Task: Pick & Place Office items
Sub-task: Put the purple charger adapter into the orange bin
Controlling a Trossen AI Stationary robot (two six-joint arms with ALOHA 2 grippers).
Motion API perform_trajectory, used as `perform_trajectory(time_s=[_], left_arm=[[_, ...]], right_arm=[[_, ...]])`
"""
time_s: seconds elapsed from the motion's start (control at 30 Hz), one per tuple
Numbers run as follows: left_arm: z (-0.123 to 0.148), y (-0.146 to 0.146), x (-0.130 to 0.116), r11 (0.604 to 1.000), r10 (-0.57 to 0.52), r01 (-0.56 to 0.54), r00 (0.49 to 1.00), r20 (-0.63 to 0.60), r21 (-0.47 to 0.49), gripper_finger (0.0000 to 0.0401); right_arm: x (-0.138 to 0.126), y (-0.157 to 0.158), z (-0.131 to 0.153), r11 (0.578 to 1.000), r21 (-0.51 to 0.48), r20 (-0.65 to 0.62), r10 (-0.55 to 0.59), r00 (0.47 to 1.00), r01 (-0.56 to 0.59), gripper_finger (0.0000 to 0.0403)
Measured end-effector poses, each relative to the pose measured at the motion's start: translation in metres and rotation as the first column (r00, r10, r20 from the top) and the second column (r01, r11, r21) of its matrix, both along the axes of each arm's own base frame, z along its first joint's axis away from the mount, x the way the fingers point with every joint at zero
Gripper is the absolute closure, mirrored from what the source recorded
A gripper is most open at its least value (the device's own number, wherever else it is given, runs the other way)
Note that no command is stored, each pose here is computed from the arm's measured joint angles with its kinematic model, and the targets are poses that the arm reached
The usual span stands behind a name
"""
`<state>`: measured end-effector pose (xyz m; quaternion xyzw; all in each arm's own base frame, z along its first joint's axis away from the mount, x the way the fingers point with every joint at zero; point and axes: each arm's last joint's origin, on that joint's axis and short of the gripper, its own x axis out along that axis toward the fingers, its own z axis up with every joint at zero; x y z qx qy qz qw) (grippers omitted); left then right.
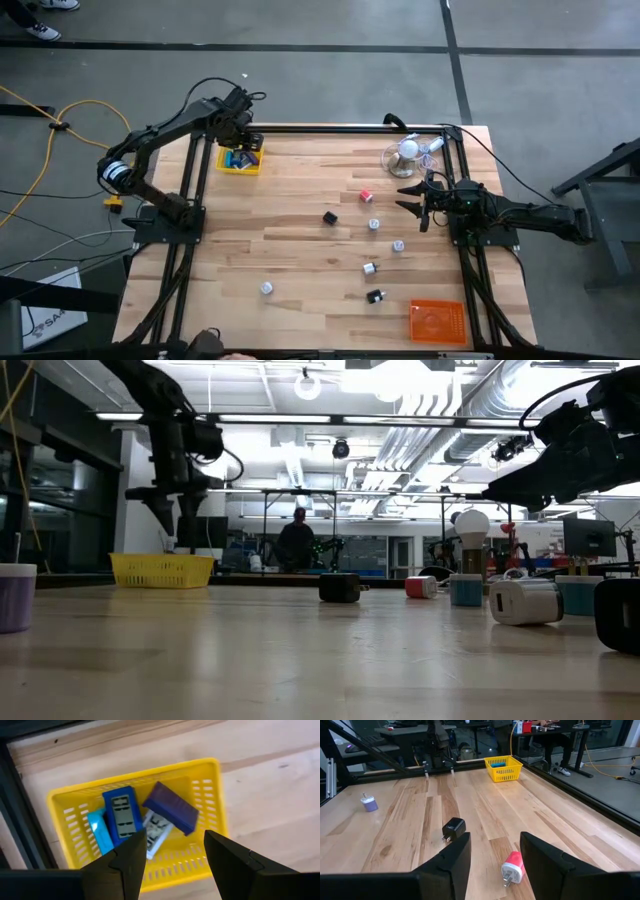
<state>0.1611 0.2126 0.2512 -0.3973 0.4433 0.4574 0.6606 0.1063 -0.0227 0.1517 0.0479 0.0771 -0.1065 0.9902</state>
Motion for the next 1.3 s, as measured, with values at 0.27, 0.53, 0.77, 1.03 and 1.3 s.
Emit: perform_trajectory(time_s=[0.27,0.53,0.77,1.03,1.3], left_arm=[[0.011,-0.021,0.014,0.995,-0.091,0.09,0.995,0.028,0.037,0.021],[0.012,-0.035,0.029,0.977,-0.209,0.208,0.978,0.019,0.049,0.021],[0.012,-0.051,0.042,0.957,-0.286,0.284,0.958,0.021,0.05,0.021],[0.013,-0.072,0.06,0.912,-0.406,0.403,0.913,0.025,0.075,0.021],[0.014,-0.098,0.077,0.844,-0.532,0.527,0.846,0.032,0.102,0.021]], right_arm=[[0.0,0.0,0.0,1.0,0.0,0.0,0.0,1.0,0.0,0.0245],[0.0,0.0,0.0,1.0,0.0,0.0,0.0,1.0,0.0,0.0245],[0.0,0.0,0.0,1.0,0.0,0.0,0.0,1.0,0.0,0.0245],[0.0,0.0,0.0,1.0,0.0,0.0,0.0,1.0,0.0,0.0245],[0.0,0.0,0.0,1.0,0.0,0.0,0.0,1.0,0.0,0.0245]])
